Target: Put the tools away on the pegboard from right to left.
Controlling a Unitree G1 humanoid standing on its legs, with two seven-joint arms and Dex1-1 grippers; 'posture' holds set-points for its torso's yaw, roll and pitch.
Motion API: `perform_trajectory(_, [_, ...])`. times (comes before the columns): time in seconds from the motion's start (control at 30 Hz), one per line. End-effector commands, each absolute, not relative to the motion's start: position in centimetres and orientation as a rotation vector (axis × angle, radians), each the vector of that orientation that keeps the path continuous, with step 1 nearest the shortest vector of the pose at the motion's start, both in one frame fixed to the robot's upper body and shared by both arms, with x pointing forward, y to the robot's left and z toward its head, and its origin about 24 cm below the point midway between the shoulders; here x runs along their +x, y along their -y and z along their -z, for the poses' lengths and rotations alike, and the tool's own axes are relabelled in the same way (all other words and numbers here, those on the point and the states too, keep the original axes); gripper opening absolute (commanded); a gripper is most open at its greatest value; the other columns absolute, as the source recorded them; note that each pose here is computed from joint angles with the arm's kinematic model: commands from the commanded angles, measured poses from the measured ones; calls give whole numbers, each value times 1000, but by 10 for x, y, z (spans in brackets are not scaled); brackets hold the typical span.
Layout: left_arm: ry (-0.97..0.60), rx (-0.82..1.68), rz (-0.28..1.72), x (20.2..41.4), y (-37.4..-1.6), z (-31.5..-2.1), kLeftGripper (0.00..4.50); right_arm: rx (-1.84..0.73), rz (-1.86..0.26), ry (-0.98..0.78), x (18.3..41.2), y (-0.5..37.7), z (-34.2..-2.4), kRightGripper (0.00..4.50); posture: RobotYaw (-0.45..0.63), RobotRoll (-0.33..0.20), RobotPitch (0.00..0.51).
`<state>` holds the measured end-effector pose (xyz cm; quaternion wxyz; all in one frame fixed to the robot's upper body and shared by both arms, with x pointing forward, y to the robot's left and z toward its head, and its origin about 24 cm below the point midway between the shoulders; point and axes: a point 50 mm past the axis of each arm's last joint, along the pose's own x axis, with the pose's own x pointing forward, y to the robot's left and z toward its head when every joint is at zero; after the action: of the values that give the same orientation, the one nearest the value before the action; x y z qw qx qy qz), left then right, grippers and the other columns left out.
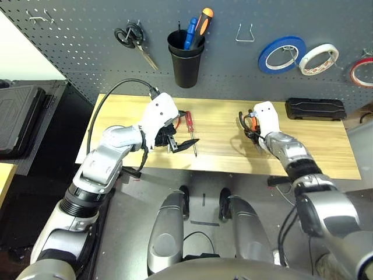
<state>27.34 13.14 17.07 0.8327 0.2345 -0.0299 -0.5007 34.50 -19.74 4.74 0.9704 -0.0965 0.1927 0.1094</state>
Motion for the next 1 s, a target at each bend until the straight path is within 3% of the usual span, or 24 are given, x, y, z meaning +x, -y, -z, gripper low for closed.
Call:
perform_trajectory(0.03, [169,424,1093,264,-126,-185,4500,-243,-243,-280,330,203,-57,2094,222,0,266])
perform_trajectory(0.27, [349,289,1064,262,-123,-218,4500,-309,-284,-90,309,204,-73,2094,214,0,233])
perform_trajectory(0.43, [430,219,1043,261,-123,-235,4500,-306,-256,-20,310,207,-80,2094,215,0,216])
perform_trajectory(1.0, [446,241,928,271,-132,-248,4500,-321,-218,452,312,192,-169,2094,198,0,204])
